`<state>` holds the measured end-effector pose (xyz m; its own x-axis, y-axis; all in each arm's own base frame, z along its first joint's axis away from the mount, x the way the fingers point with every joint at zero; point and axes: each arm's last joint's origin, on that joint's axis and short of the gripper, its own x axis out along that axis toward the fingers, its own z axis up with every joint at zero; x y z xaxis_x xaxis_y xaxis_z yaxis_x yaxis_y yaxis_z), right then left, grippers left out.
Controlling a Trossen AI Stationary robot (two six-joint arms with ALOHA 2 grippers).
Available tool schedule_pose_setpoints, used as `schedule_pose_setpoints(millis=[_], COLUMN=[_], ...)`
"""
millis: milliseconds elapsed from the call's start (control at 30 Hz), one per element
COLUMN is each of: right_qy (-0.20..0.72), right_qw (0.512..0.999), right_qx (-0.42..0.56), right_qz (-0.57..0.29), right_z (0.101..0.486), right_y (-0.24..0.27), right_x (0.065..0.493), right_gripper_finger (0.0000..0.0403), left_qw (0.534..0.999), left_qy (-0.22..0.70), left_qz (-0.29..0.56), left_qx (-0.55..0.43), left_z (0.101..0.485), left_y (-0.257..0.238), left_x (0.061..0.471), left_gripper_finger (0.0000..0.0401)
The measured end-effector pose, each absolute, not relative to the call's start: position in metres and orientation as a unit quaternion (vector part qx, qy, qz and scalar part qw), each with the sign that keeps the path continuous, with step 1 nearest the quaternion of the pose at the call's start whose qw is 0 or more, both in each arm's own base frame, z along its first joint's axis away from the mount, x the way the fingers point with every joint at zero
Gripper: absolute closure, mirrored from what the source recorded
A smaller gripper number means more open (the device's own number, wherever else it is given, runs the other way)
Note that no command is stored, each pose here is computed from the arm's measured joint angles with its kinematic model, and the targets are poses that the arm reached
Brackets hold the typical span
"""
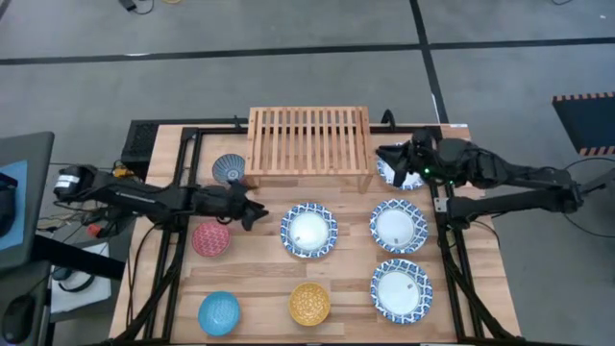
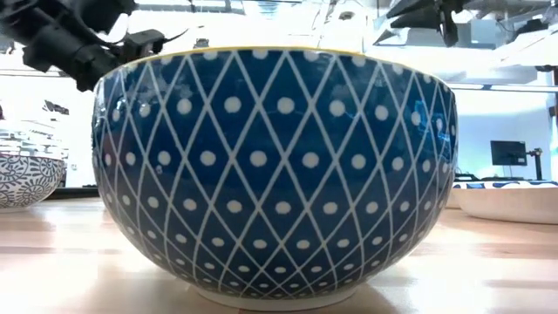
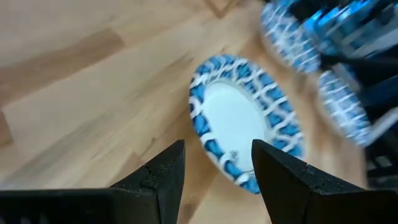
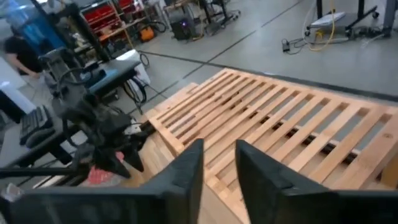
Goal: Place and stack bowls onto a shelf
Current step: Put the white bowl on the shelf
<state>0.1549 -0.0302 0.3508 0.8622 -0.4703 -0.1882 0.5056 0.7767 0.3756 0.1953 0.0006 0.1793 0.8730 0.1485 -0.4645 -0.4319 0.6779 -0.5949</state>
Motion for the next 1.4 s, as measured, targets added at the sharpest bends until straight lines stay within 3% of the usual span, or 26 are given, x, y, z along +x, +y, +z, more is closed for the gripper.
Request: schedule_pose_setpoints(millis=[167,300,600,733,900,1133,1400], right_qy=[0.048,0.083,0.137,0.137,0.137,0.135,0.133], right_qw=[0.934,0.921,0.905,0.905,0.905,0.902,0.901], right_qx=[0.223,0.243,0.254,0.255,0.254,0.255,0.257], right_qz=[-0.277,-0.294,-0.312,-0.312,-0.312,-0.321,-0.322], right_z=[0.350,0.342,0.330,0.330,0.330,0.330,0.331], right_y=[-0.034,-0.035,-0.035,-0.035,-0.035,-0.038,-0.039], right_x=[0.150,0.146,0.142,0.142,0.142,0.141,0.141], right_gripper_finger=[0.0197,0.0160,0.0154,0.0154,0.0154,0.0154,0.0154], left_qw=[0.868,0.846,0.842,0.830,0.822,0.826,0.831], left_qy=[0.253,0.286,0.310,0.333,0.332,0.341,0.367], left_qz=[0.198,0.224,0.201,0.204,0.207,0.148,0.106], left_qx=[-0.379,-0.392,-0.394,-0.399,-0.413,-0.424,-0.404], left_z=[0.169,0.154,0.138,0.126,0.125,0.145,0.193], left_y=[-0.001,-0.001,-0.004,-0.005,-0.005,-0.008,-0.011], left_x=[0.224,0.242,0.278,0.286,0.292,0.301,0.307], left_gripper_finger=[0.0232,0.0223,0.0165,0.0162,0.0217,0.0377,0.0398])
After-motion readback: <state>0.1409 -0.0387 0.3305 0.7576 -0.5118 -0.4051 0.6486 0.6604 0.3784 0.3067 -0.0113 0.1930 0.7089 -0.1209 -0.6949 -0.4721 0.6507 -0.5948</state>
